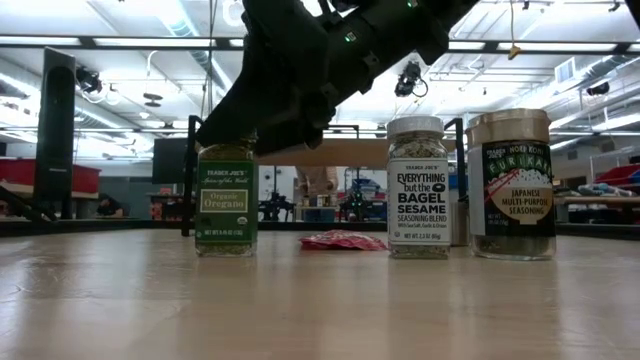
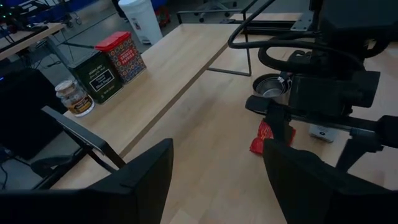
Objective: Shelf spices
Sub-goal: Put the green seasoning bottle on the shelf, then put the white seasoning bottle on the shelf
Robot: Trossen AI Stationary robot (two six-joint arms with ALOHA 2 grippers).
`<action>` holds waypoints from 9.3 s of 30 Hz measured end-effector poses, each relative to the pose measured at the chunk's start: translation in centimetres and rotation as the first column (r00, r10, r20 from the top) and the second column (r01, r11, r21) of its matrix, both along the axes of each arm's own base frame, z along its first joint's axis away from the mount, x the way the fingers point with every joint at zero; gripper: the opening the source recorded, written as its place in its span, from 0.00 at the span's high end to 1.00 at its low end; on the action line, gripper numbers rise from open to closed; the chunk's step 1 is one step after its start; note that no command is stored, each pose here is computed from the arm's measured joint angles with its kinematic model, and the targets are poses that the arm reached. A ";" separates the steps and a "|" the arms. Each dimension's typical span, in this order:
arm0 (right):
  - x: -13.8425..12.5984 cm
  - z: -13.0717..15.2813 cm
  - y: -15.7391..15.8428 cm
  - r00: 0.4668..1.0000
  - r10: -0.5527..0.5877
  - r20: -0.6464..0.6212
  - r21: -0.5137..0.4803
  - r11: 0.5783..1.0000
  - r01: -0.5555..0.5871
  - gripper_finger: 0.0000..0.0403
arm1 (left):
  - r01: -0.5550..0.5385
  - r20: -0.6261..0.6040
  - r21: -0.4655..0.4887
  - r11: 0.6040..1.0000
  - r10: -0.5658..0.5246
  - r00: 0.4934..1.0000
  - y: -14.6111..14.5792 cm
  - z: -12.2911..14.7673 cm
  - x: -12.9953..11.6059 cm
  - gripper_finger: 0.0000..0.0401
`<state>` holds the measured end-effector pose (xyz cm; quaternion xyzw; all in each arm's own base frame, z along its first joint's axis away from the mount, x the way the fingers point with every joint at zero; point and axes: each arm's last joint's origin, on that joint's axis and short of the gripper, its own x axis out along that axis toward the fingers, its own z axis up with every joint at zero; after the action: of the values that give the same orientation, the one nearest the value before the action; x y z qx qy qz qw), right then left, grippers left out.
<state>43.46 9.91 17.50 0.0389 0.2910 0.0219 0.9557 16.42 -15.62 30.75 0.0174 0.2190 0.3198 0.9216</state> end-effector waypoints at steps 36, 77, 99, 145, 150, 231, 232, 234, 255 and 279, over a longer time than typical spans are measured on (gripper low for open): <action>-6.5 24.5 -3.3 0.963 0.057 0.265 -0.299 0.954 0.026 0.50 | 0.000 0.008 -0.010 1.000 0.000 1.000 -0.1 0.0 0.1 0.37; -12.5 18.8 -32.8 0.978 -0.202 0.053 -0.102 0.973 0.206 0.50 | 0.091 0.027 -0.031 0.995 -0.091 0.996 0.1 -1.2 6.2 0.44; -11.7 16.5 -33.8 0.992 -0.126 0.007 -0.056 0.990 0.126 0.50 | 0.503 0.164 -0.117 0.856 -0.483 0.860 2.4 -11.4 24.4 0.50; -10.0 13.9 -34.9 0.999 -0.051 0.011 -0.043 0.998 0.052 0.50 | 0.491 0.193 -0.103 0.865 -0.467 0.863 1.6 -12.3 23.9 0.50; -10.0 13.9 -34.8 0.999 -0.038 0.013 -0.036 0.999 0.039 0.49 | 0.491 0.193 -0.104 0.865 -0.467 0.863 1.6 -12.3 23.9 0.50; -23.3 33.5 -8.9 0.961 0.209 0.181 -0.342 0.930 -0.138 0.31 | 0.375 -0.018 -0.188 0.908 -0.385 0.923 5.6 -13.2 23.6 0.23; -23.3 33.5 -8.6 0.960 0.211 0.182 -0.339 0.930 -0.140 0.31 | 0.383 -0.011 -0.194 0.903 -0.393 0.920 5.7 -13.1 23.6 0.23; -23.3 33.4 -7.9 0.957 0.228 0.180 -0.330 0.930 -0.159 0.32 | 0.380 0.001 -0.198 0.904 -0.387 0.922 5.8 -13.1 23.7 0.25; -26.2 30.9 3.2 0.952 0.248 0.178 -0.480 0.867 -0.136 0.44 | 0.432 0.000 -0.042 0.901 -0.432 0.902 6.3 -5.5 23.7 0.52; -27.1 20.2 11.0 0.957 0.122 0.262 -0.346 0.938 -0.025 0.48 | 0.448 -0.049 0.085 0.890 -0.446 0.894 24.9 6.3 21.8 0.52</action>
<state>16.33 20.87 37.70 -0.1409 0.1539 0.0127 0.9779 38.21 9.28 37.09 0.1151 0.2066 0.1091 0.9655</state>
